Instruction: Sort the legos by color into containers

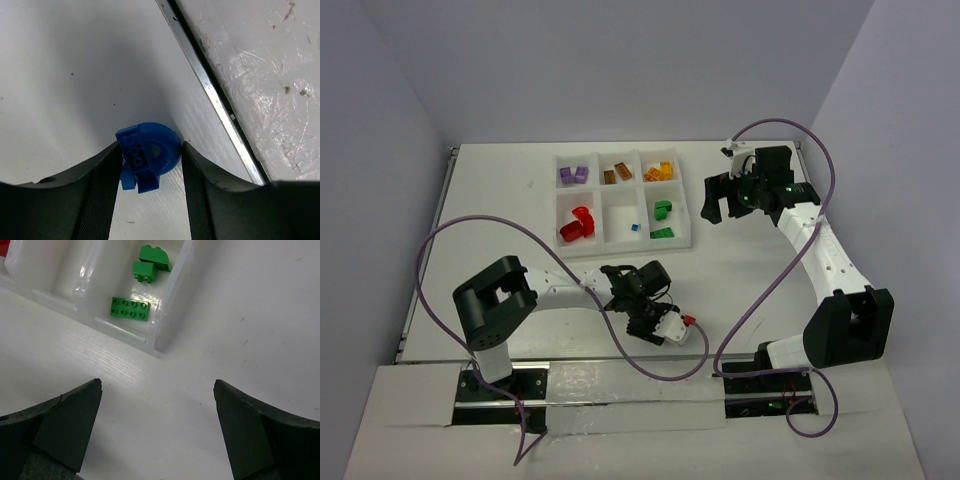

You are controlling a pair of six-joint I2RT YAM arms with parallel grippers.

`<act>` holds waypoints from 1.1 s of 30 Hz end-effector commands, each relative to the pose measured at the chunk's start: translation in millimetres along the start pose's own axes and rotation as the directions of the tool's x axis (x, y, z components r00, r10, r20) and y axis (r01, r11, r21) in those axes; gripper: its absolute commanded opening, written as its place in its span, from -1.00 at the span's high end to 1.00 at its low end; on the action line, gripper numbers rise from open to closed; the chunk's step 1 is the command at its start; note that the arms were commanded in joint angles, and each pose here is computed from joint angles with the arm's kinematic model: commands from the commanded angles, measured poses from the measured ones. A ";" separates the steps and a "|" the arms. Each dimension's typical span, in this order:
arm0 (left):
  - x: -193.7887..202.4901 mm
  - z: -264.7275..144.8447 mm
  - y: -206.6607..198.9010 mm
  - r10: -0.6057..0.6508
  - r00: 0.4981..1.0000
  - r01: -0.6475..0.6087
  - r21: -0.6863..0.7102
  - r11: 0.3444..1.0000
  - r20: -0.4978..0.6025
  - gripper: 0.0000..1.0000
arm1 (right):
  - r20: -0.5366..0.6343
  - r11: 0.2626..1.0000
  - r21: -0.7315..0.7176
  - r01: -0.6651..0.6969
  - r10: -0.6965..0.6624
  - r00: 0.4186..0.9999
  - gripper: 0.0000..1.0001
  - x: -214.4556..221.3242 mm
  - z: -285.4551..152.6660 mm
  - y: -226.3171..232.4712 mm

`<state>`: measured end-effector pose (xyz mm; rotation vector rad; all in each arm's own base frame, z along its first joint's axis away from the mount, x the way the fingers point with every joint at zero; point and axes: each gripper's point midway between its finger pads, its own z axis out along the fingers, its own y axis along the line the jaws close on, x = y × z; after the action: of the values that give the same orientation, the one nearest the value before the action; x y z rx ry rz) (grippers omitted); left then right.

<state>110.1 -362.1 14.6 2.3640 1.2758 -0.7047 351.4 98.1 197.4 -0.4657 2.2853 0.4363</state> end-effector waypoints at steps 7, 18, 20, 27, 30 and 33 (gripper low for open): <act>-16.4 -18.0 26.3 -0.001 0.999 0.006 -0.085 0.996 0.052 0.01 | 0.019 1.000 -0.007 0.003 -0.003 1.000 -1.00 -2.5 -1.6 -0.1; -66.4 -72.9 24.4 -0.083 0.975 0.099 -0.068 0.993 0.207 0.09 | 0.012 1.000 -0.024 -0.004 0.004 1.000 -1.00 -1.5 3.9 0.8; -74.3 -86.9 28.6 -0.131 0.959 0.151 -0.062 0.987 0.250 0.09 | 0.009 0.999 -0.033 -0.008 0.008 1.000 -1.00 -1.4 6.3 1.8; -57.8 -106.5 34.7 -0.201 0.952 0.231 -0.111 0.967 0.231 -0.16 | 0.008 0.999 -0.035 -0.011 0.011 1.000 -1.00 -3.2 9.3 0.7; -45.0 -104.3 25.1 -0.227 0.951 0.256 -0.125 0.958 0.210 -0.42 | 0.006 0.999 -0.032 -0.009 0.009 1.000 -1.00 -1.4 8.5 0.6; -28.4 -96.0 4.4 -0.254 0.949 0.277 -0.113 0.954 0.185 -0.54 | 0.000 0.999 -0.030 -0.011 0.011 1.000 -1.00 1.5 10.0 0.0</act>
<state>138.3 -350.2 117.7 1.9993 1.4800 -0.8499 352.7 102.5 188.7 -0.4743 2.3051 0.4738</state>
